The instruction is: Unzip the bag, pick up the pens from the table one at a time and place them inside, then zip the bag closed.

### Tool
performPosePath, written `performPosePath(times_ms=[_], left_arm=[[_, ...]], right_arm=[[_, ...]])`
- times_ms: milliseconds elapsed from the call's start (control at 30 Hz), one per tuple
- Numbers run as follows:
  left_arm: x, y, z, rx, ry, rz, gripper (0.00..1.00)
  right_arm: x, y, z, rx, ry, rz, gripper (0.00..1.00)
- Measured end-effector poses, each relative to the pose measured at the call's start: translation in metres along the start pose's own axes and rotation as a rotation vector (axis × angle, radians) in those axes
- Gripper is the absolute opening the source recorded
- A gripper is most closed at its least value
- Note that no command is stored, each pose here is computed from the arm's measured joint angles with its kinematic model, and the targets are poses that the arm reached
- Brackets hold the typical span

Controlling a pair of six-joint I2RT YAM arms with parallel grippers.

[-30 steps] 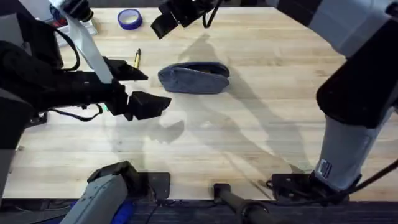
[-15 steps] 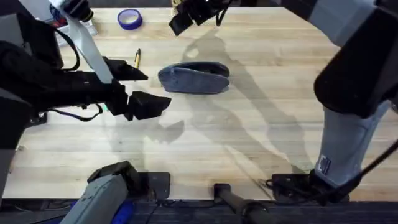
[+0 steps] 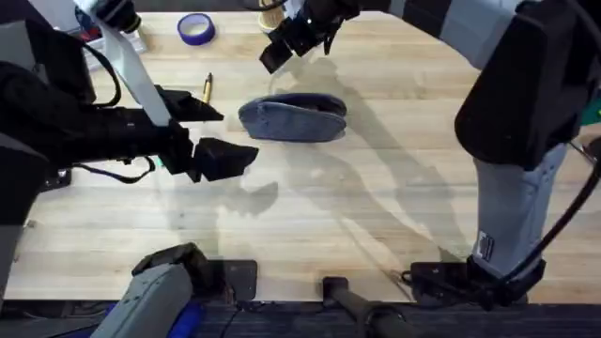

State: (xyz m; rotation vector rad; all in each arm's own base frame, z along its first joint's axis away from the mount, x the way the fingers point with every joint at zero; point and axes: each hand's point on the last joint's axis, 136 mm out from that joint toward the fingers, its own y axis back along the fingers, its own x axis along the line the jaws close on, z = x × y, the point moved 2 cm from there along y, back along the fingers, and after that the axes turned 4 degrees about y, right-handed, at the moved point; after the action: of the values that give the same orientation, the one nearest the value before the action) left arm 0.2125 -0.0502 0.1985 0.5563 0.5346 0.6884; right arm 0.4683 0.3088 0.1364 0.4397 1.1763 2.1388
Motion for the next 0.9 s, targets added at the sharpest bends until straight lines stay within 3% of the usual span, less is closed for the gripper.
performPosePath(times_ms=[667,900], left_arm=[[0.005,0.0,-0.001,0.013,-0.01,0.027,0.993],[0.019,0.001,0.003,0.01,-0.017,0.1,0.994]], right_arm=[[0.013,0.0,0.008,-0.038,-0.011,0.069,0.996],[0.022,0.01,0.019,-0.06,0.001,0.095,0.996]])
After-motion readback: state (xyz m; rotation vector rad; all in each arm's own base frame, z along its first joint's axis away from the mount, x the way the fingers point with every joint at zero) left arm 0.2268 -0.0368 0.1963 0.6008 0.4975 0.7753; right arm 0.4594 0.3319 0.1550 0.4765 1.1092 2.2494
